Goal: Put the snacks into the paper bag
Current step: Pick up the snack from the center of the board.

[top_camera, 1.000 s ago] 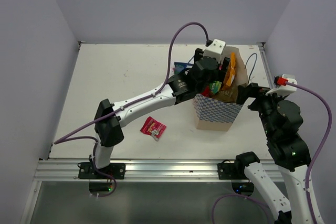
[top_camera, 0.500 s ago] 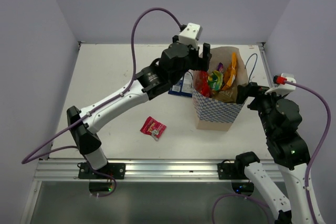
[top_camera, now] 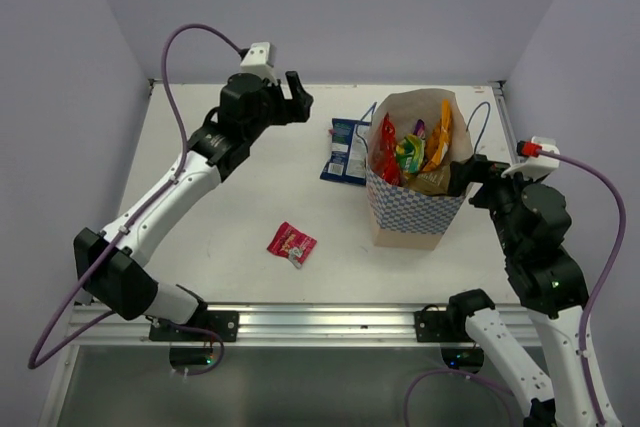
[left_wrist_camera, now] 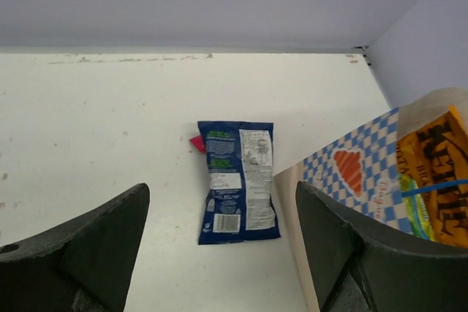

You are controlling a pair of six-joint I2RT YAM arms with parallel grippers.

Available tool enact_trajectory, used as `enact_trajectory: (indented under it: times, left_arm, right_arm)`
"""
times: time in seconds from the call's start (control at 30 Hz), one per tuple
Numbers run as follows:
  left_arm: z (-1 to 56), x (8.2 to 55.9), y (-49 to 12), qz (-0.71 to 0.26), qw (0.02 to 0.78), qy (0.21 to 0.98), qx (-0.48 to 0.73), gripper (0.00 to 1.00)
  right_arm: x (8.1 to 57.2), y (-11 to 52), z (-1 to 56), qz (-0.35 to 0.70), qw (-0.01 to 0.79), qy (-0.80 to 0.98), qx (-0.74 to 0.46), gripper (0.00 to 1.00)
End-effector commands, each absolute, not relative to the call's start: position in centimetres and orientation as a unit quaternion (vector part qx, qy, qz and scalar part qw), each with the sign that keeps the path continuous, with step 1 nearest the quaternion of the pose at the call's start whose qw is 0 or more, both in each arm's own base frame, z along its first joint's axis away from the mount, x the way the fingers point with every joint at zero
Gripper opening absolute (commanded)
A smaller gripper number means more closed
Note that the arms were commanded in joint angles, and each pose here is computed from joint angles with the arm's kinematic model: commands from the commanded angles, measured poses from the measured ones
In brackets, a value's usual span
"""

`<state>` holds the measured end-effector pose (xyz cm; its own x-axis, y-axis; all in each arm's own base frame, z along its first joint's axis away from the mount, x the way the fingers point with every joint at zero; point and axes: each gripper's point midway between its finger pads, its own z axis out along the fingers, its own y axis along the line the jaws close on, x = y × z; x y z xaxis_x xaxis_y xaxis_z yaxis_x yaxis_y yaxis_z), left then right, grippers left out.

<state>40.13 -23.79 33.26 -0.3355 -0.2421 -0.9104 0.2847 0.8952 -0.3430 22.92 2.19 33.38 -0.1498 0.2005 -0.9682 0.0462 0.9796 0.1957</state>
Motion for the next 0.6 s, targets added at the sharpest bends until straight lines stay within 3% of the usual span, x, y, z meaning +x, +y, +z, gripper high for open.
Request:
enact_trajectory:
  times: [0.0,0.17,0.57]
  left_arm:
    - [32.8,40.5,-23.2,-0.278,0.565,0.777,0.01,0.85]
    - [27.7,42.3,-22.2,-0.291,0.533,0.794,0.012,0.86]
    - [18.9,46.5,-27.3,-0.362,0.481,0.796,0.053,0.87]
  right_arm:
    - [23.2,2.5,35.0,0.071,0.661,0.743,0.078,0.98]
    - [23.4,2.8,34.9,0.074,0.658,0.746,0.076,0.98]
    - [23.3,2.9,34.9,0.077,0.658,0.746,0.072,0.98]
